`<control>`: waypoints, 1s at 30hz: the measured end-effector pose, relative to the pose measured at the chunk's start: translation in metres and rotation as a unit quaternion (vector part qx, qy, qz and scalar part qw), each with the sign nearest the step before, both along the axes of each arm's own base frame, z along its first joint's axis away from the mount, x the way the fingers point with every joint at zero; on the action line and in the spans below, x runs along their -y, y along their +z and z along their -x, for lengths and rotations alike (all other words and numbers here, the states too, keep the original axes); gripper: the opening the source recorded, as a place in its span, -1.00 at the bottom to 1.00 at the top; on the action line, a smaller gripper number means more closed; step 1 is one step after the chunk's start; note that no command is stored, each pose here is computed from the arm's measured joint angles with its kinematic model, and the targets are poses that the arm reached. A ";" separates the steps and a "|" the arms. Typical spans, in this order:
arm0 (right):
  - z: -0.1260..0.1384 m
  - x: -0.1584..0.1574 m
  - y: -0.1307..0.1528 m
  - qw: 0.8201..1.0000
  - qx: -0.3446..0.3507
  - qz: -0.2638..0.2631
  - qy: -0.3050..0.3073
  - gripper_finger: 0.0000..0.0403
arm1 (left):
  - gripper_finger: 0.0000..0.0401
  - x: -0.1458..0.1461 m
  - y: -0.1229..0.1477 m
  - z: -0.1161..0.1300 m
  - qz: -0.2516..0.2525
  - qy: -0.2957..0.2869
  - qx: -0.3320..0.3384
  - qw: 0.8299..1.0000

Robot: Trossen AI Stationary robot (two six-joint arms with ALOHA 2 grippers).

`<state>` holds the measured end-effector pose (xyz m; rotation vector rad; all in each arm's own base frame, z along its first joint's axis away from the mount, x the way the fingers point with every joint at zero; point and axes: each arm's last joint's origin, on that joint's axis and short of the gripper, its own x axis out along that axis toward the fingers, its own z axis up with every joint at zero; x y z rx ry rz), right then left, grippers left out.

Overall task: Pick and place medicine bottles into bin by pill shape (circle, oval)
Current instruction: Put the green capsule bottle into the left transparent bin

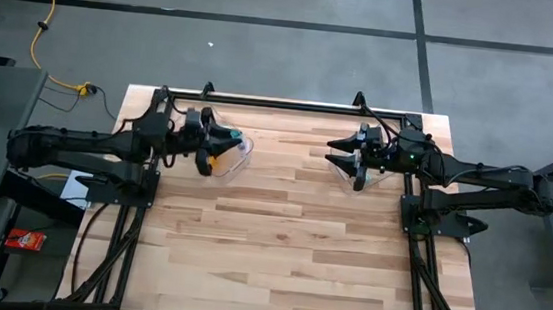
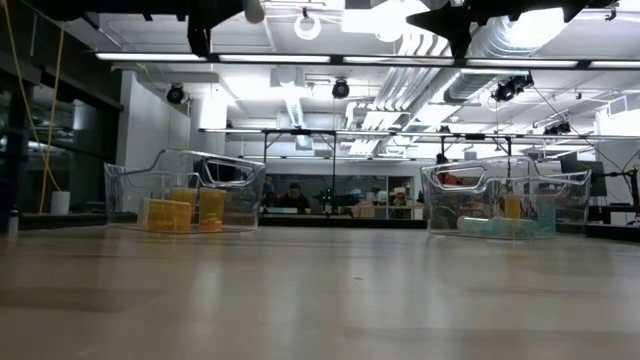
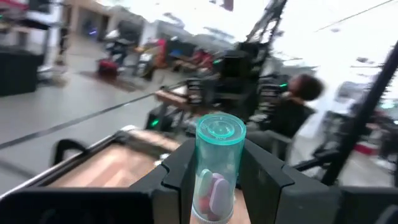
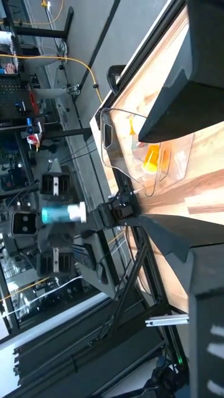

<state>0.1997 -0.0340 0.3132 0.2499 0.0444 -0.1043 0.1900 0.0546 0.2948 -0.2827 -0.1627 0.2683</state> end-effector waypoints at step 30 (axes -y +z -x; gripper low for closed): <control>0.000 0.001 0.000 1.000 -0.001 -0.010 -0.016 -0.04 | -0.54 -0.097 -0.106 -0.005 0.262 0.075 -0.508 0.817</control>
